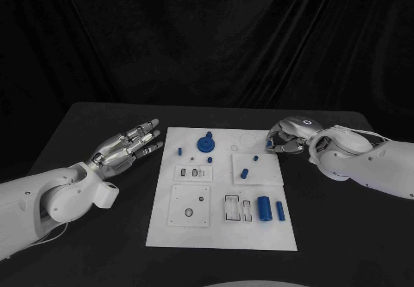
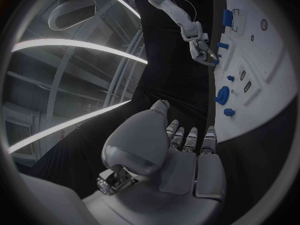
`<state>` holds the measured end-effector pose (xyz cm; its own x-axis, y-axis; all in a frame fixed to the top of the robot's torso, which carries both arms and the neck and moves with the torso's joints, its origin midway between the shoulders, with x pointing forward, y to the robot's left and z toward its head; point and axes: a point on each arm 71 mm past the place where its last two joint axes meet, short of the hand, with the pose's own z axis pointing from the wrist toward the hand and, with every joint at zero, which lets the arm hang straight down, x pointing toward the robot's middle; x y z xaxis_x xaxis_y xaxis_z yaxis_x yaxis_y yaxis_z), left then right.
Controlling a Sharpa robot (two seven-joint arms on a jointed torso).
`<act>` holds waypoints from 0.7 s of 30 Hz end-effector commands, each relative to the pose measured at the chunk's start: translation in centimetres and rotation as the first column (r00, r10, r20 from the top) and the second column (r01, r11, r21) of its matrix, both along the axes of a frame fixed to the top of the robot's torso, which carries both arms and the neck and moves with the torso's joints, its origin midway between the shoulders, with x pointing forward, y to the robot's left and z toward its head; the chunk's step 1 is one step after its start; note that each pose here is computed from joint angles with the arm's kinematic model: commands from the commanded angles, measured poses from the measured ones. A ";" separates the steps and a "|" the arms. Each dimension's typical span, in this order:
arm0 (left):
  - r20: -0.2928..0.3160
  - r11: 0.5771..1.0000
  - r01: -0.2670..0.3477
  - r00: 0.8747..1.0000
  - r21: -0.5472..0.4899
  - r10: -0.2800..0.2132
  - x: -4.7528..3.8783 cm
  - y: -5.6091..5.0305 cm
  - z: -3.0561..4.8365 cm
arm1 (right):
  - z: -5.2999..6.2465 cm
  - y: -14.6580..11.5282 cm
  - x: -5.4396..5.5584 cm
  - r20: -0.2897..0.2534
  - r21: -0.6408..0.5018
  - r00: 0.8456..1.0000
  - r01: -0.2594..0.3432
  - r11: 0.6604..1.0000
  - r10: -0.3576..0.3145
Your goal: Assemble the parts on the task board
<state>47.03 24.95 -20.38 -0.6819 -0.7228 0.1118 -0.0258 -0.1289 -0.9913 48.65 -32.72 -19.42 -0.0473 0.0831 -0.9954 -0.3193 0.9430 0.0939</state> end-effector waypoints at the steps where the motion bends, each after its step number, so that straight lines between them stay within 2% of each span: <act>1: 0.003 1.000 0.012 1.000 -0.014 -0.012 -0.10 -0.2 0.06 | -0.1 0.1 -0.2 0.008 0.001 1.000 -0.002 1.000 0.002; 9: 0.003 1.000 0.009 1.000 -0.013 -0.009 -0.11 0.0 0.04 | 0.7 1.7 -1.1 0.063 0.047 0.997 -0.055 0.997 0.052; 15: 0.002 1.000 0.010 1.000 -0.012 -0.010 -0.07 -0.1 0.02 | 3.1 4.7 -1.7 0.124 0.090 0.984 -0.137 0.986 0.125; 18: 0.001 1.000 0.012 1.000 -0.012 -0.012 -0.04 -0.2 0.00 | 4.3 6.7 -2.2 0.156 0.099 0.972 -0.192 0.976 0.175; 21: 0.001 1.000 0.014 1.000 -0.012 -0.014 -0.03 -0.3 -0.01 | 4.8 8.7 -2.5 0.170 0.098 0.959 -0.245 0.965 0.226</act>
